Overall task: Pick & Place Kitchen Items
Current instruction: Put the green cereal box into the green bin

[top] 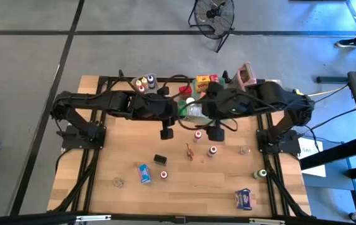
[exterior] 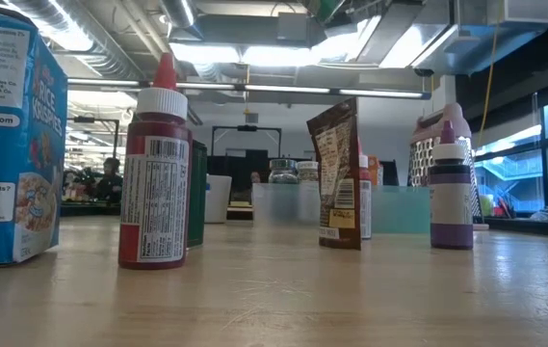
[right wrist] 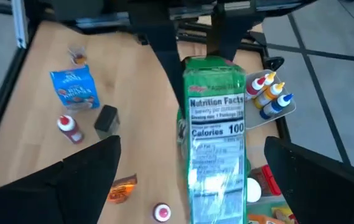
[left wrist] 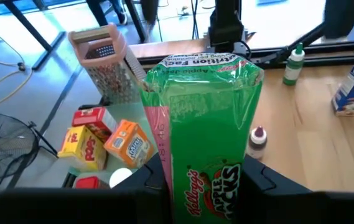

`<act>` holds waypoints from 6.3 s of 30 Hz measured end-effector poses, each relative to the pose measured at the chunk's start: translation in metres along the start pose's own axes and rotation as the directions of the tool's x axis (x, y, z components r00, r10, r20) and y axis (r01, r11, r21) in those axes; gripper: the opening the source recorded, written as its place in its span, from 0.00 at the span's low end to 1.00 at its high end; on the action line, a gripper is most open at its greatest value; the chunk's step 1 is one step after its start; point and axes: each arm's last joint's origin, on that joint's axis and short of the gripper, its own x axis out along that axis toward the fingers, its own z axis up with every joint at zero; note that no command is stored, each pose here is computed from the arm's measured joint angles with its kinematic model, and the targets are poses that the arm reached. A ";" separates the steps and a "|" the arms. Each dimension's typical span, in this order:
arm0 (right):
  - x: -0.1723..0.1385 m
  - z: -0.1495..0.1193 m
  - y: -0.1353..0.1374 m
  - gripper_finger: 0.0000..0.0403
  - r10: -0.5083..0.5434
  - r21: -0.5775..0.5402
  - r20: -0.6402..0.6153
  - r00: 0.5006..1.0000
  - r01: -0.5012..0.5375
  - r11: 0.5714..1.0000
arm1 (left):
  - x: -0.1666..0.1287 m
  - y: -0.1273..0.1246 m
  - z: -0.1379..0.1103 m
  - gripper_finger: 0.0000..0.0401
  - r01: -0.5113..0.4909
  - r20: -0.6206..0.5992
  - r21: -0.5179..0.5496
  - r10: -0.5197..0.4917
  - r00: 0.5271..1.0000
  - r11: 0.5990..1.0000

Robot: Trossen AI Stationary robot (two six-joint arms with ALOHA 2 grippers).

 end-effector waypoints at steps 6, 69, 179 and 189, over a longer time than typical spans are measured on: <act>0.024 0.002 -0.011 0.99 -0.034 -0.007 -0.050 0.998 0.033 0.999 | 0.000 0.001 0.000 0.23 0.001 -0.003 -0.002 -0.001 1.000 1.000; 0.047 -0.001 -0.032 0.32 0.150 -0.026 -0.105 0.983 -0.153 0.988 | 0.000 0.001 0.001 0.40 -0.015 0.010 -0.025 0.015 1.000 1.000; 0.137 -0.362 -0.086 0.32 -0.250 0.530 0.400 0.882 0.000 0.848 | -0.061 0.149 -0.100 0.53 0.123 -0.307 0.076 -0.094 0.947 0.989; 0.146 -0.365 -0.088 0.32 -0.238 0.504 0.405 0.883 0.002 0.864 | -0.061 0.148 -0.100 0.53 0.142 -0.298 0.070 -0.115 0.948 0.987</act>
